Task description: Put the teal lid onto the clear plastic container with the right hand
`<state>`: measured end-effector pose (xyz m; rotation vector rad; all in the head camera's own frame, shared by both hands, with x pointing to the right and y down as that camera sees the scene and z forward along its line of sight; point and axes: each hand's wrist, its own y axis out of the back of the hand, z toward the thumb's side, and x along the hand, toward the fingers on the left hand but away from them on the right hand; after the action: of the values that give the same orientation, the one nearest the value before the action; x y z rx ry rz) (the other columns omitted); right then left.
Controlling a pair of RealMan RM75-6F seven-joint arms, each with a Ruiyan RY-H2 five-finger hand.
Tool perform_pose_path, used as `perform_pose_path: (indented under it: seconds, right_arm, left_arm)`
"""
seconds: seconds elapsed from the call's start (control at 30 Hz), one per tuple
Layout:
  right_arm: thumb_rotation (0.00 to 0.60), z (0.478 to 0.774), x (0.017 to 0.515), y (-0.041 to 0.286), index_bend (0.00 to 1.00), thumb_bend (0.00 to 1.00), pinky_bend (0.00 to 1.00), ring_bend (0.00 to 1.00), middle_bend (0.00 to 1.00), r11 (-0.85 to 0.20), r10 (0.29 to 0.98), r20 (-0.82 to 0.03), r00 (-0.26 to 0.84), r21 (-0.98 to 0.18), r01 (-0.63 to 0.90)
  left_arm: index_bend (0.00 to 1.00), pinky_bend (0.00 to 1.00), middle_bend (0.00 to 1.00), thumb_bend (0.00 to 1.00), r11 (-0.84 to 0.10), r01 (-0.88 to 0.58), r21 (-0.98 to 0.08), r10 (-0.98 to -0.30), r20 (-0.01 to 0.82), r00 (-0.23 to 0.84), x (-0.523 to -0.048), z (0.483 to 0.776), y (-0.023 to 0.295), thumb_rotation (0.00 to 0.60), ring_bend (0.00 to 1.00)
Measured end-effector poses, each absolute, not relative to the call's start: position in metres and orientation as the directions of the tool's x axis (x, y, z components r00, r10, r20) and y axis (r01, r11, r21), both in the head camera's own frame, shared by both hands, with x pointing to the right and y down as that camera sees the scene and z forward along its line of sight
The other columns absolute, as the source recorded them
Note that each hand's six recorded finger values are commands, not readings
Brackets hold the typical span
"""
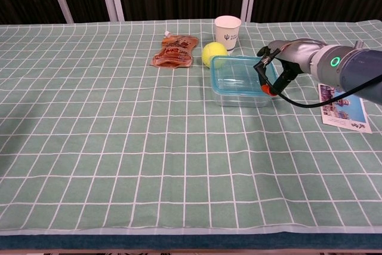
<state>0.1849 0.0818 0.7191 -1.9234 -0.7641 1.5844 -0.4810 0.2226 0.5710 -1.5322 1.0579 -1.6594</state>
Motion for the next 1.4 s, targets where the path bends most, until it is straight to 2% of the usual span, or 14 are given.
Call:
perform_pose_path:
  seconds: [0.57, 1.13, 1.4]
  right_arm:
    - [0.600, 0.728, 0.181, 0.087, 0.61, 0.53, 0.00, 0.00, 0.06, -0.701, 0.712, -0.682, 0.167, -0.702, 0.123]
    - [0.600, 0.688, 0.180, 0.053, 0.61, 0.53, 0.00, 0.00, 0.06, -0.635, 0.773, -0.612, 0.168, -0.752, 0.177]
    - [0.600, 0.684, 0.180, 0.030, 0.61, 0.53, 0.00, 0.00, 0.06, -0.615, 0.789, -0.597, 0.145, -0.768, 0.179]
  left_arm:
    - [0.11, 0.00, 0.00, 0.64, -0.471, -0.070, -0.879, -0.871, 0.476, -0.116, -0.481, 0.570, 0.222, 0.600, 0.00]
    - [0.11, 0.00, 0.00, 0.64, -0.471, -0.076, -0.879, -0.871, 0.477, -0.121, -0.481, 0.570, 0.222, 0.600, 0.00]
    - [0.11, 0.00, 0.00, 0.64, -0.473, -0.074, -0.878, -0.870, 0.479, -0.117, -0.480, 0.570, 0.223, 0.600, 0.00]
